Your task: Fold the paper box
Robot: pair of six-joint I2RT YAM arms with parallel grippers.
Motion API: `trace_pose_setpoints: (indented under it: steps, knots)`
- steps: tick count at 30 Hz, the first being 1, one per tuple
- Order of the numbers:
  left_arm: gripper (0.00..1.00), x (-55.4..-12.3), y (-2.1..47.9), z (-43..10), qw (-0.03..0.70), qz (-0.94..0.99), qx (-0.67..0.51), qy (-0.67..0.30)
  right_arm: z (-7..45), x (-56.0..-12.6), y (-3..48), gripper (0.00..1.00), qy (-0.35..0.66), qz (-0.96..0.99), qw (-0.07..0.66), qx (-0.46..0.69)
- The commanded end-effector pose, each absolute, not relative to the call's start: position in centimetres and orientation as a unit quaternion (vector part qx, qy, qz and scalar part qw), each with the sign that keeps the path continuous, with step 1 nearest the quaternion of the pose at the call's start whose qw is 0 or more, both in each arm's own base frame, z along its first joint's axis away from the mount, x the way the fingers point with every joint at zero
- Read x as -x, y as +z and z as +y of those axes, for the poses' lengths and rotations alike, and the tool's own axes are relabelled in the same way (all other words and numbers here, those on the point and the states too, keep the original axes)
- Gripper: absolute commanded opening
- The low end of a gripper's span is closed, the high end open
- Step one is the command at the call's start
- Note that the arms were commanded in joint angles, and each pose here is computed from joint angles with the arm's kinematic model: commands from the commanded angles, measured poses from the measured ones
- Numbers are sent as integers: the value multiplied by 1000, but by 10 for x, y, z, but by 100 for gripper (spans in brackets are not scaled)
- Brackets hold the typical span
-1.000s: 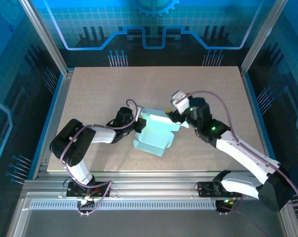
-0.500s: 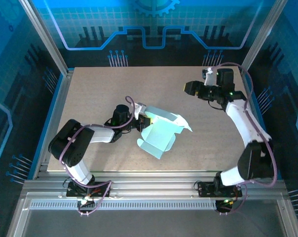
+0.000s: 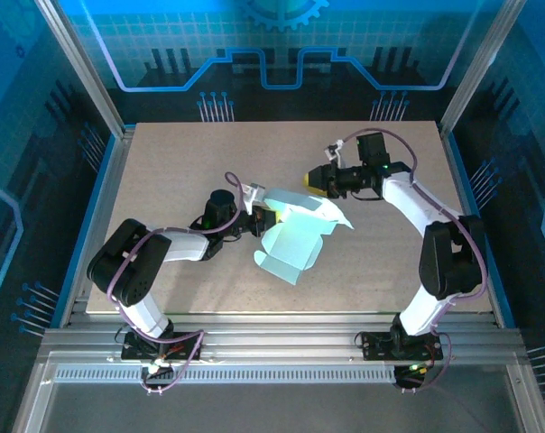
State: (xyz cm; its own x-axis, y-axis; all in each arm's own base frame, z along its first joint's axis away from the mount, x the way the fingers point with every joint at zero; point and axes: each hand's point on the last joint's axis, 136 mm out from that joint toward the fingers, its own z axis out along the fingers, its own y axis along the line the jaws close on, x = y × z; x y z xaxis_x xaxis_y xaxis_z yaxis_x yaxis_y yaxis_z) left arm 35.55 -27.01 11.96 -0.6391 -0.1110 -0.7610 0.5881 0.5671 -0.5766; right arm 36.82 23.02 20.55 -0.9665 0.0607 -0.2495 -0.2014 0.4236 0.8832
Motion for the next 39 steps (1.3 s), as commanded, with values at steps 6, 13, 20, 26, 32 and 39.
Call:
trace_pose_setpoints:
  steps: [6, 13, 20, 26, 32, 39]
  knots:
    - [0, -386, 123, -263, 407, 805, -73, -425, 249, -343, 202, 34, 563, 819, 90, 54]
    - [0, -393, 115, -256, 395, 821, -39, -410, 262, -329, 195, 31, 561, 821, 77, 69]
    - [0, -392, 111, -251, 397, 828, -47, -393, 244, -340, 197, 32, 536, 835, 115, 53]
    - [0, -390, 111, -249, 394, 828, -52, -395, 223, -352, 209, 35, 531, 834, 146, 37]
    - [0, -382, 118, -255, 397, 815, -76, -416, 210, -359, 208, 44, 521, 838, 161, 20]
    - [0, -393, 118, -252, 400, 817, -40, -413, 232, -347, 200, 38, 541, 830, 132, 38]
